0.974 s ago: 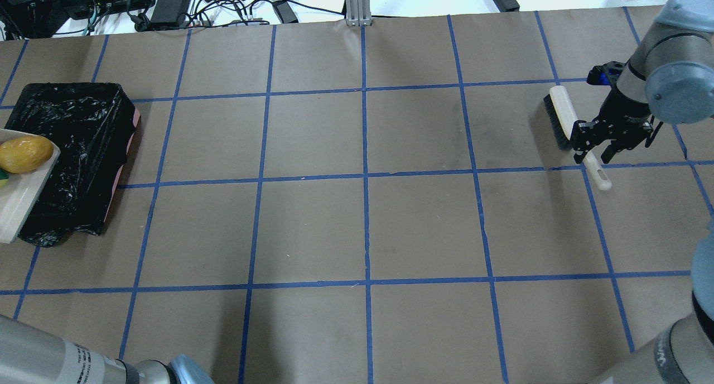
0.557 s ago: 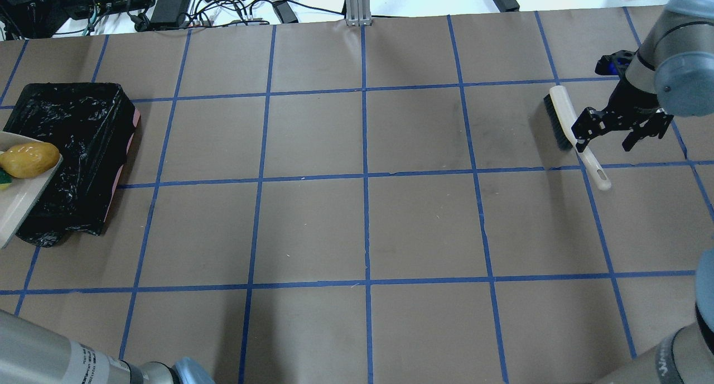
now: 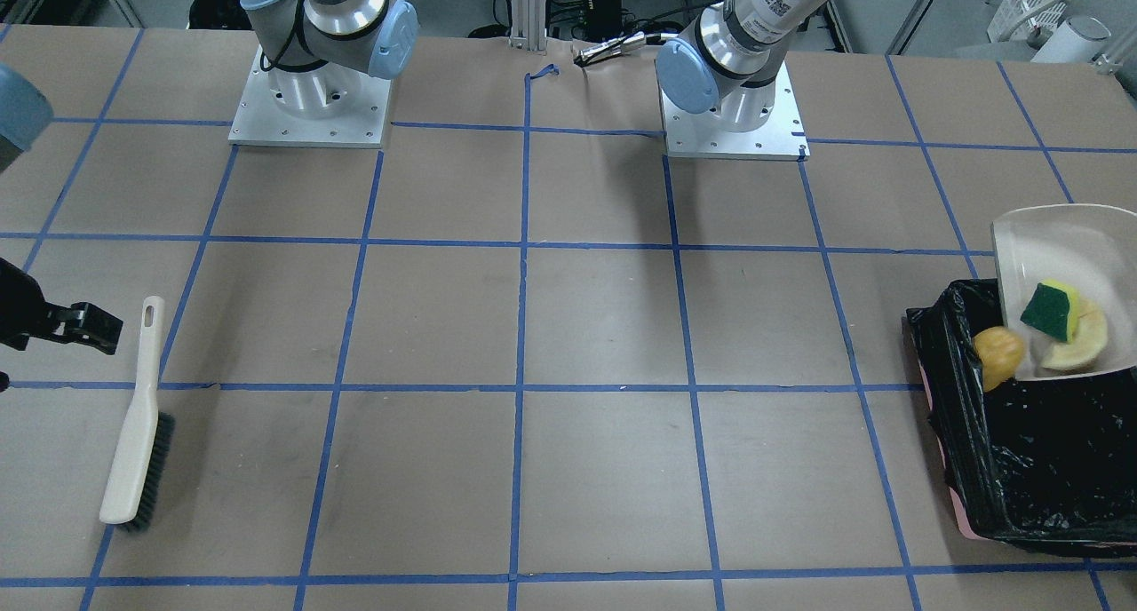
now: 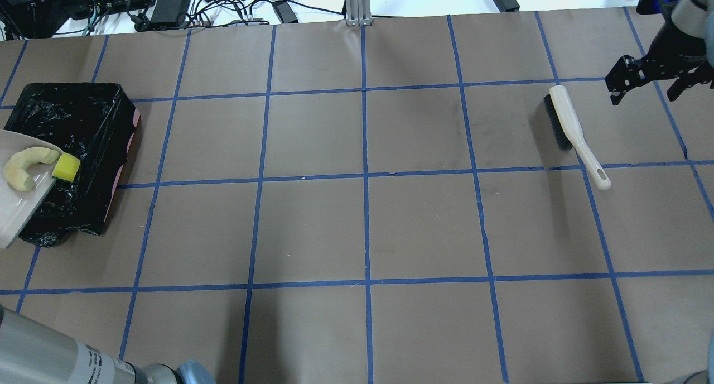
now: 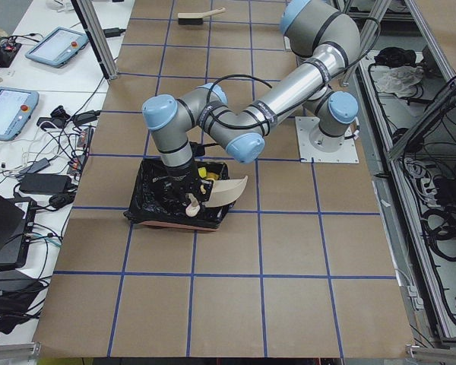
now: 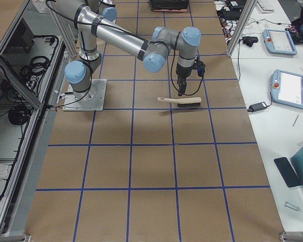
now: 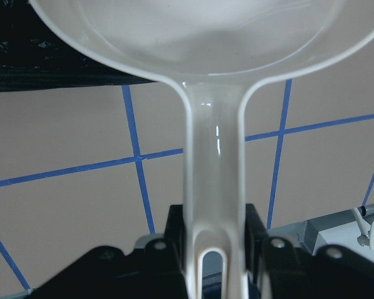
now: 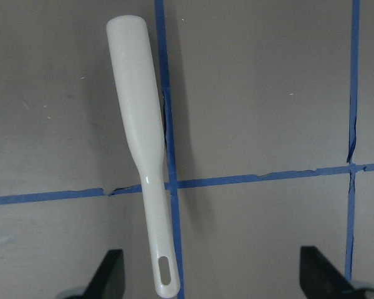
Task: Sweep and dump trash into bin
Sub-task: 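Tilt the dustpan over the bin with the left gripper while the right releases the brush, then tip the dustpan further to dump the trash into the bin with the left gripper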
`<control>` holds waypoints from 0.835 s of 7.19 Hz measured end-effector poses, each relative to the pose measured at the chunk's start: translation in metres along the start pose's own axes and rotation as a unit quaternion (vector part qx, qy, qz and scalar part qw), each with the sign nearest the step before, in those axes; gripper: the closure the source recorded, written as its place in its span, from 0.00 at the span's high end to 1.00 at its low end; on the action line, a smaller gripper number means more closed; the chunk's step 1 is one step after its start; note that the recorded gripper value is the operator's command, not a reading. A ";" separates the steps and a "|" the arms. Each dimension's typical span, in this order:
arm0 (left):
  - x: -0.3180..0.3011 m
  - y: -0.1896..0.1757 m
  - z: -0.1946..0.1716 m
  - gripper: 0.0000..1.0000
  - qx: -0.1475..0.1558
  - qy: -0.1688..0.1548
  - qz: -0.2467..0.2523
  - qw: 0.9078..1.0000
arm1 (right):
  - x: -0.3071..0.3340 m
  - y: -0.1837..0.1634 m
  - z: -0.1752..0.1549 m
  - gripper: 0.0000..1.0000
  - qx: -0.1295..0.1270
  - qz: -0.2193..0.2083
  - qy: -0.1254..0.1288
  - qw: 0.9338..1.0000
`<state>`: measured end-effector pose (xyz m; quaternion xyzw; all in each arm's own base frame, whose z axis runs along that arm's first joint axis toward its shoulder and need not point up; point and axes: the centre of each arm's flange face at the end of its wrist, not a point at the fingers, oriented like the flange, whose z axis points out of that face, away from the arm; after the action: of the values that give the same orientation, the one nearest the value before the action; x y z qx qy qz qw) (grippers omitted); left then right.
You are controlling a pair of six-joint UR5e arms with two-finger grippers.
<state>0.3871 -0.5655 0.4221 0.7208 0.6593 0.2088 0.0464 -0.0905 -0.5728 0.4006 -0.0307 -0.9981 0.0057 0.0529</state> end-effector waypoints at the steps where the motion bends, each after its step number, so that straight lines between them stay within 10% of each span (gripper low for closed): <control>1: 0.000 -0.001 -0.002 0.03 -0.003 0.000 0.002 1.000 | -0.017 0.015 -0.031 1.00 0.013 0.007 -0.014 1.000; 6: -0.007 -0.011 -0.037 0.03 -0.067 -0.003 0.025 0.997 | -0.161 0.044 -0.069 1.00 0.025 -0.032 -0.038 0.998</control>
<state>0.3628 -0.5788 0.4503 0.7329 0.6254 0.2517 0.0914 0.0790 -0.5386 0.4521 0.0027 -0.9994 0.0298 0.0154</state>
